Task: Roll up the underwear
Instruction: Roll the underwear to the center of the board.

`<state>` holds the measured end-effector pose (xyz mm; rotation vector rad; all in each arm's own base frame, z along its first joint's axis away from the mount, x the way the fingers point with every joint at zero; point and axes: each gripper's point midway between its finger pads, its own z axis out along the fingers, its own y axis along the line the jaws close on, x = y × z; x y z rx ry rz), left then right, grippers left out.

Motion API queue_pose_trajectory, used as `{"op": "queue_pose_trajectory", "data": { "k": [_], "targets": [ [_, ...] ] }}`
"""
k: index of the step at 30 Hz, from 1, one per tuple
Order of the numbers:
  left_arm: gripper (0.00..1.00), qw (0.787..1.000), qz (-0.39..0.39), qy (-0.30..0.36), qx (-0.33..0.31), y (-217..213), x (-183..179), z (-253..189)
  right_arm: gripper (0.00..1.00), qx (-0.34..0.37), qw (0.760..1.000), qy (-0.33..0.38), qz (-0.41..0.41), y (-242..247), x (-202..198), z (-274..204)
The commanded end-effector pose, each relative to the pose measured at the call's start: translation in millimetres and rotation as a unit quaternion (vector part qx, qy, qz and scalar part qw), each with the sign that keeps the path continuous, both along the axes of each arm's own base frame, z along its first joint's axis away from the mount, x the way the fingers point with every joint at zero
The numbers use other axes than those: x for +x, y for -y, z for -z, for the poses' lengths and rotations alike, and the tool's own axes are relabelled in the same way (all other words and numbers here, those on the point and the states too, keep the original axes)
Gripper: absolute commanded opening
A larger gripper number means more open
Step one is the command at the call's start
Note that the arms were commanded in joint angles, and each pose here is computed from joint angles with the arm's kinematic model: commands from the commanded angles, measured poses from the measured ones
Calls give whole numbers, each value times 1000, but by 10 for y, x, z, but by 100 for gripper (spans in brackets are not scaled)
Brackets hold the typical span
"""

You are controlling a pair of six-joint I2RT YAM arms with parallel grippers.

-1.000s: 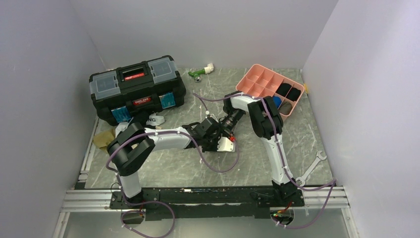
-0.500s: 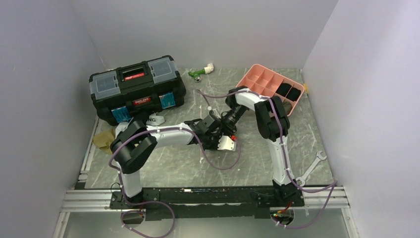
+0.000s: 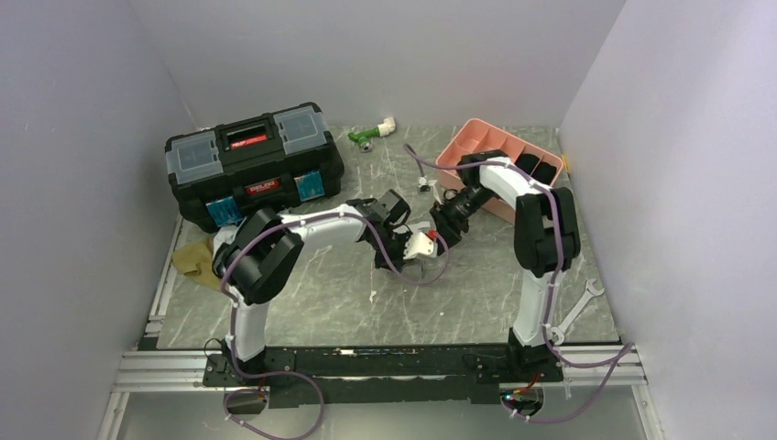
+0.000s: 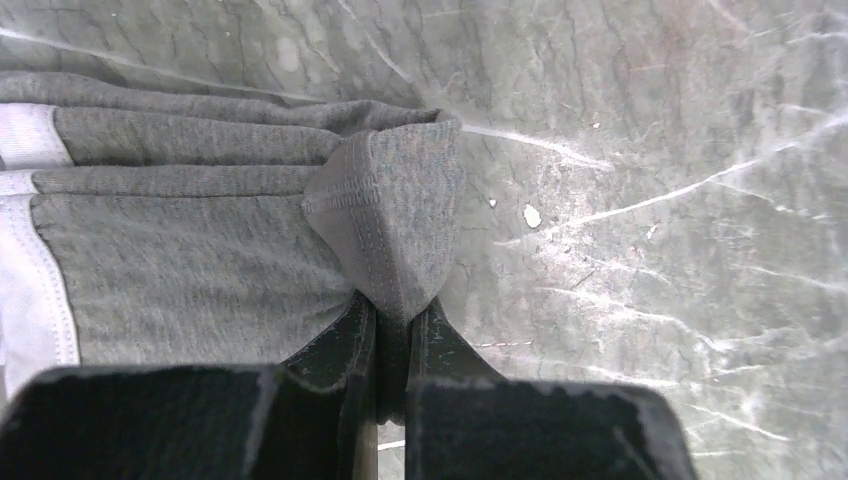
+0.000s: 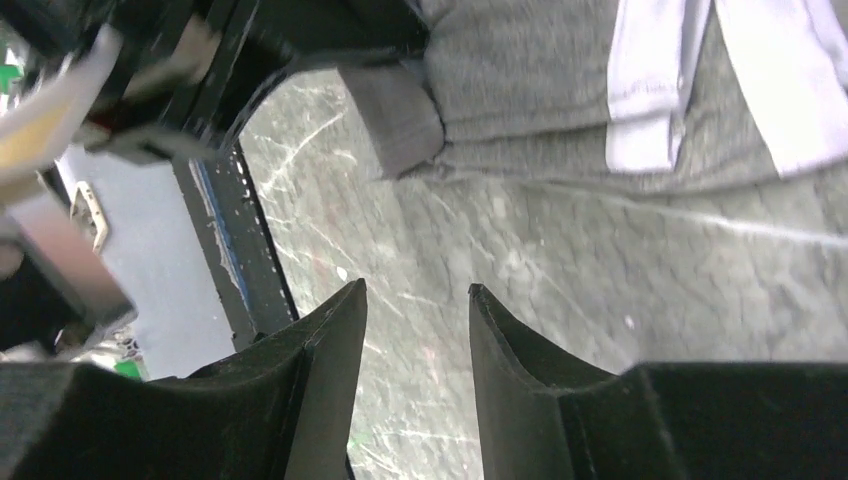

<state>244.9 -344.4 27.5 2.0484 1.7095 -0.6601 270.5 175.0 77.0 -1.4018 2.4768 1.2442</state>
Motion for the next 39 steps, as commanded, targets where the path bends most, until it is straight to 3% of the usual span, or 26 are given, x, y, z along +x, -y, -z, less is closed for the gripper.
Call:
{"op": "queue_pose_trajectory", "data": {
  "k": [1,9,16,25,39],
  "targets": [
    [0,990,-1,-136,40,-192,-239,183,44,12,997,61,43,69,79,-174],
    [0,958,-15,-285,41,-116,-205,146,44,9,980,165,112,168,61,-396],
    [0,925,-40,-375,38,-74,-210,231,45,10,957,273,97,118,-37,-428],
    [0,898,-55,-435,47,-53,-207,308,48,-42,929,367,-1,-286,-174,-225],
    [0,888,-62,-452,60,-92,-242,383,60,-78,900,419,-95,-723,-117,10]
  ]
}}
